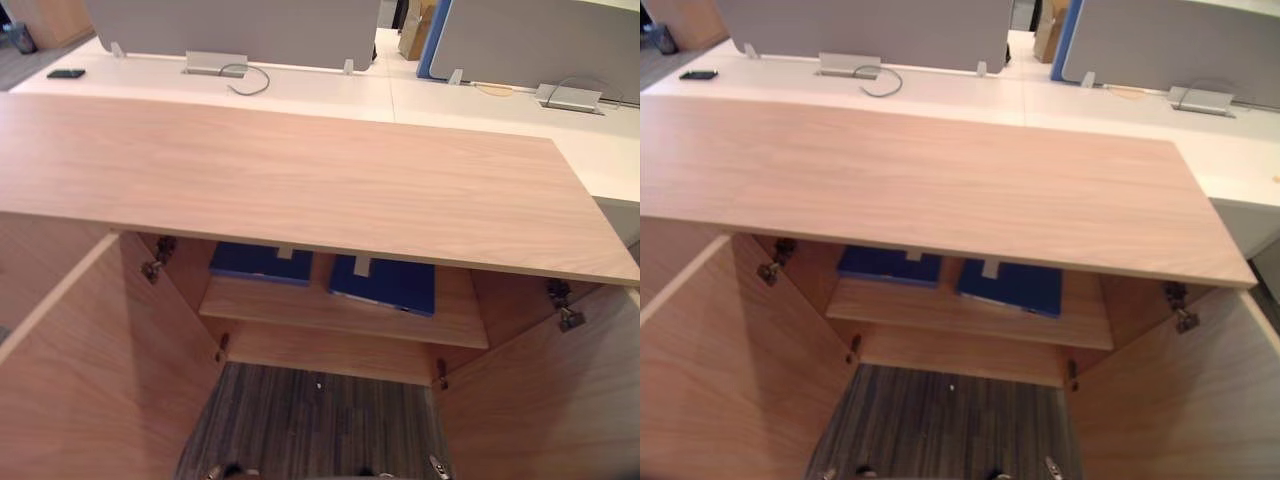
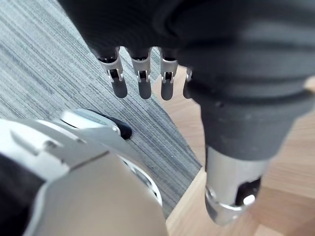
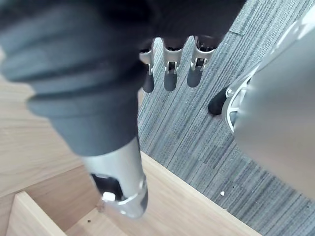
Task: Walk over to the cabinet, pick up the folder, carry it to the office cabinet, place the folder inside the office cabinet, then close the office cabinet door
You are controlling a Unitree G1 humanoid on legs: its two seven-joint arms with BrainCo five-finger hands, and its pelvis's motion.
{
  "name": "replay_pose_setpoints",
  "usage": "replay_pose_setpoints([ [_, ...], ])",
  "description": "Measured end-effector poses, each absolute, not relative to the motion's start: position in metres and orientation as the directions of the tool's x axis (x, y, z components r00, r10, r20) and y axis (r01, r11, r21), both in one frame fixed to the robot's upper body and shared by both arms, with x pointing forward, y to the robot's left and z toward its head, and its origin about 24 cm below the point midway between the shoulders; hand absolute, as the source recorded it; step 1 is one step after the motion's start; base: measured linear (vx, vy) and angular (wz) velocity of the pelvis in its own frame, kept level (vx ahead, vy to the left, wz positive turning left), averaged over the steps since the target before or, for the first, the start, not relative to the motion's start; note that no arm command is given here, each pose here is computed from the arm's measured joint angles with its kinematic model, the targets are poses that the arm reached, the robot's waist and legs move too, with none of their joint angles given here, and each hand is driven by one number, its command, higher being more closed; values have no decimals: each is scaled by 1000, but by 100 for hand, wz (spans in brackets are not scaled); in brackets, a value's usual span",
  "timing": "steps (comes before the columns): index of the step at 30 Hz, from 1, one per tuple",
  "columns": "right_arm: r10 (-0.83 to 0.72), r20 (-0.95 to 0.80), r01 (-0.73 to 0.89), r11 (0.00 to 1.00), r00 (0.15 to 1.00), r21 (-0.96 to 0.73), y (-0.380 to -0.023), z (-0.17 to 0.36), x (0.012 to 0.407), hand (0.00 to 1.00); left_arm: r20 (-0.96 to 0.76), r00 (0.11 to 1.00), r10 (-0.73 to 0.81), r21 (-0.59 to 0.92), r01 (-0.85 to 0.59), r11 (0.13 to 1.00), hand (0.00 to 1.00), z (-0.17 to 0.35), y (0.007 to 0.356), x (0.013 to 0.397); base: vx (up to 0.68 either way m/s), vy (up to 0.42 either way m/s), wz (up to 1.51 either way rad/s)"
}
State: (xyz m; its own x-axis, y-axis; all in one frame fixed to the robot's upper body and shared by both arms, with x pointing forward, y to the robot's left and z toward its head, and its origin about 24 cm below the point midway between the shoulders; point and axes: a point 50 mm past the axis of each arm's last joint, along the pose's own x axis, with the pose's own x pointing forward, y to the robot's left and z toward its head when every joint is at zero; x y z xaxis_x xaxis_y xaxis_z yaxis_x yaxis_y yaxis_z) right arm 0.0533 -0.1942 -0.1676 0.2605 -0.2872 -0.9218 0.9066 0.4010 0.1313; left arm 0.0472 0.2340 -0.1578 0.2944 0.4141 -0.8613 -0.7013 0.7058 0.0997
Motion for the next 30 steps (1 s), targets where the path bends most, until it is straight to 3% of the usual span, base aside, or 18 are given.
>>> replay_pose_setpoints([
  [3,-289,-925,901,420,246,108,-194,-168,48,0,-873,258,414,70,-773,630,0,-160,228,40,-107,-107,-24],
  [10,-315,-920,905,416,234,87,-204,-167,47,0,-904,197,379,63,-816,574,0,-165,214,24,26,62,-27],
  [22,-324,-922,896,441,213,52,-208,-168,41,0,-910,210,358,70,-772,632,0,-168,209,31,132,113,-11],
  [30,-311,-893,790,609,324,74,-208,-162,67,0,-904,239,354,88,-708,701,0,-167,212,36,3,19,1],
])
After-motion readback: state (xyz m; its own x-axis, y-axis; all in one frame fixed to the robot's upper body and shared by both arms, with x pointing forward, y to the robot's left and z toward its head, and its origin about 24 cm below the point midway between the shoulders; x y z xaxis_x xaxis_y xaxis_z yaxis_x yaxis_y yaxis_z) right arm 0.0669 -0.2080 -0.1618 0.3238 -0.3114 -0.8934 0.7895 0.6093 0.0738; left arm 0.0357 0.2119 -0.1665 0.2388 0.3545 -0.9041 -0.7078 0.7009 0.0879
